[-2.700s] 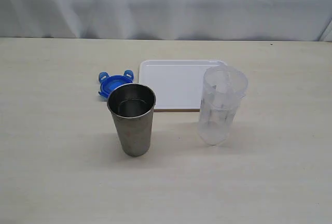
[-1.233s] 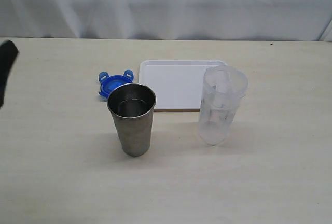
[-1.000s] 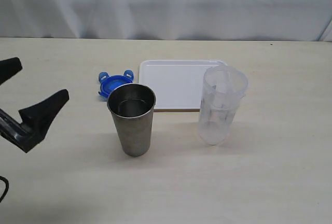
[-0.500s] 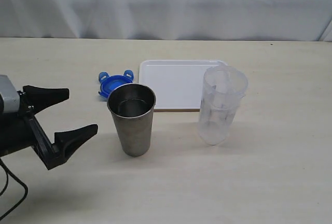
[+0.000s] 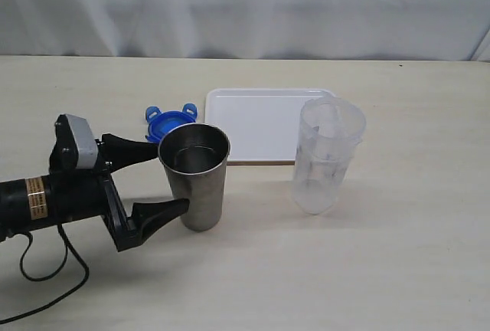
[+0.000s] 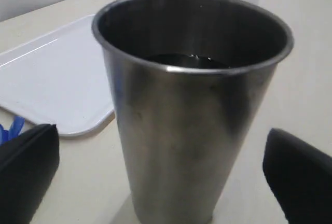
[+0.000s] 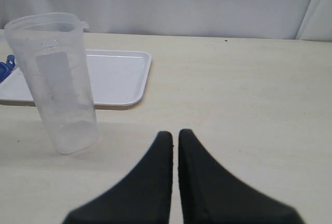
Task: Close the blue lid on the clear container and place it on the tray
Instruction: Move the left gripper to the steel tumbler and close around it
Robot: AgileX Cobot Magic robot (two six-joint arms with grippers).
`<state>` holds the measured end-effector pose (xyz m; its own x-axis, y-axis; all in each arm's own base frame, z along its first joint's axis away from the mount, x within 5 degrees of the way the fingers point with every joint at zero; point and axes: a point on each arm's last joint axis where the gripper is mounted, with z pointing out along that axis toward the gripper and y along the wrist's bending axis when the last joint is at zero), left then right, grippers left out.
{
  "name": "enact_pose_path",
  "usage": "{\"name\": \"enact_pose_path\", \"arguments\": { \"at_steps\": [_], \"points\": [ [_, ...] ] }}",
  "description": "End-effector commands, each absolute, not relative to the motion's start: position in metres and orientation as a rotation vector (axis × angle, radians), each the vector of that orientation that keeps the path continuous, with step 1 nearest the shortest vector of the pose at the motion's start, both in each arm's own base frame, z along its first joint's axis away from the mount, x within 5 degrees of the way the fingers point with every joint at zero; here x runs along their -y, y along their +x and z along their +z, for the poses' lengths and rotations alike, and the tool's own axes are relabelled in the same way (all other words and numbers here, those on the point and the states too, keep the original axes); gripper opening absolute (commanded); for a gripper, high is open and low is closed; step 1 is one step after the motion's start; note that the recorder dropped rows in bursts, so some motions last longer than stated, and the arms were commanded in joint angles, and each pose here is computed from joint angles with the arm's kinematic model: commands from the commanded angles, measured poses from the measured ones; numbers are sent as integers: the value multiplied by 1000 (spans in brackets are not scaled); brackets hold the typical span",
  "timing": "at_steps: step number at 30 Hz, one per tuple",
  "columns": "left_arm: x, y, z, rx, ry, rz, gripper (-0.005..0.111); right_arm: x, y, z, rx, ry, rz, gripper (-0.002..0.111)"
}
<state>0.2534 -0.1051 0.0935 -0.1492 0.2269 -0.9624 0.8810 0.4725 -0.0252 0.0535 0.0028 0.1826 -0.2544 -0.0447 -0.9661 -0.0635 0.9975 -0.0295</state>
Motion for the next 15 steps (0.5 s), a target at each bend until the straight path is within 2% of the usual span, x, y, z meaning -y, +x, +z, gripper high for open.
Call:
{"name": "enact_pose_path", "arguments": {
  "at_steps": [1,15],
  "points": [
    [117,261,87,-1648,957,-781,105,-3,53,182,-1828,-70,19,4],
    [159,280,73,-1609,1101,-788,105,-3,53,182,-1828,-70,19,4]
  ]
}}
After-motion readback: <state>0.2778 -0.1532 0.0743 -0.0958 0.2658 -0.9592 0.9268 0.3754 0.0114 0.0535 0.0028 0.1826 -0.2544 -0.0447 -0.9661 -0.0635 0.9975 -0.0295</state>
